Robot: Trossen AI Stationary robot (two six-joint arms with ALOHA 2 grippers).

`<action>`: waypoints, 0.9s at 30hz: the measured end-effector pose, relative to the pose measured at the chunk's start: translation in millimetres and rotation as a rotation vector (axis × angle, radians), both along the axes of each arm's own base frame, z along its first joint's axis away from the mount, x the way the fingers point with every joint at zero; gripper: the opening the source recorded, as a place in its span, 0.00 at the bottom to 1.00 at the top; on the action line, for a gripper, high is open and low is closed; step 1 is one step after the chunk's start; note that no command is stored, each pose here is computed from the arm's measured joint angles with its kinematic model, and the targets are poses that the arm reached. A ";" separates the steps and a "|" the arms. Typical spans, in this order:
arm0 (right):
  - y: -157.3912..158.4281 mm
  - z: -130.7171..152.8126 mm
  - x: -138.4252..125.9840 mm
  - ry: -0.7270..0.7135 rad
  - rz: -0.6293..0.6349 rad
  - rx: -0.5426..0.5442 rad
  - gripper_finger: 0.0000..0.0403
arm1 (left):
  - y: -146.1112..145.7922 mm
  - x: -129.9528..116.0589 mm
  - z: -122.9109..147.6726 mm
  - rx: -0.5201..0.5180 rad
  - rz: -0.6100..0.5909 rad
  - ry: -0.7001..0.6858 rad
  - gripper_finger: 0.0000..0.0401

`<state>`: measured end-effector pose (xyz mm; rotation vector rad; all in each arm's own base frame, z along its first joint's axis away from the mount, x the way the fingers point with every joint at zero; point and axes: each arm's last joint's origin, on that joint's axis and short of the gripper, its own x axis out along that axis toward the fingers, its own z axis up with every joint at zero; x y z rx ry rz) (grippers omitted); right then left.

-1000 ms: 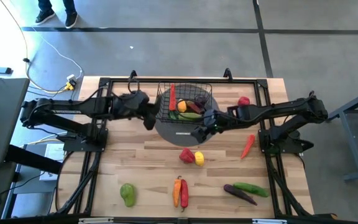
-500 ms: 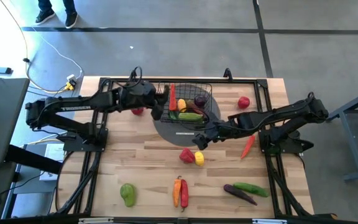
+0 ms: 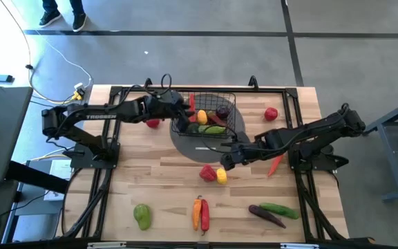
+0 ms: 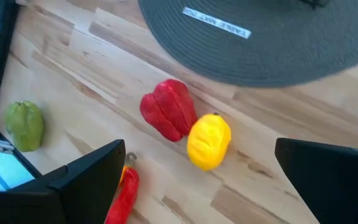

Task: Build produce basket
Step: Put the lemon into the wire basket

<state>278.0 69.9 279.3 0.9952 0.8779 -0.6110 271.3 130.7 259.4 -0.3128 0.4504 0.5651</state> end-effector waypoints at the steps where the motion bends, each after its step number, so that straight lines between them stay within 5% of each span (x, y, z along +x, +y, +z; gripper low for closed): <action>1: 1.8 -1.1 -0.7 0.009 -0.006 0.002 0.99 | 1.0 0.0 -0.5 0.004 -0.004 0.003 0.45; 10: 17.2 -18.8 3.7 0.084 -0.007 -0.007 0.99 | -1.3 -5.1 8.3 0.024 -0.022 -0.015 0.57; 27: 33.8 -65.4 32.5 0.158 0.029 -0.001 0.99 | -35.1 -54.7 57.9 0.019 -0.041 -0.105 0.56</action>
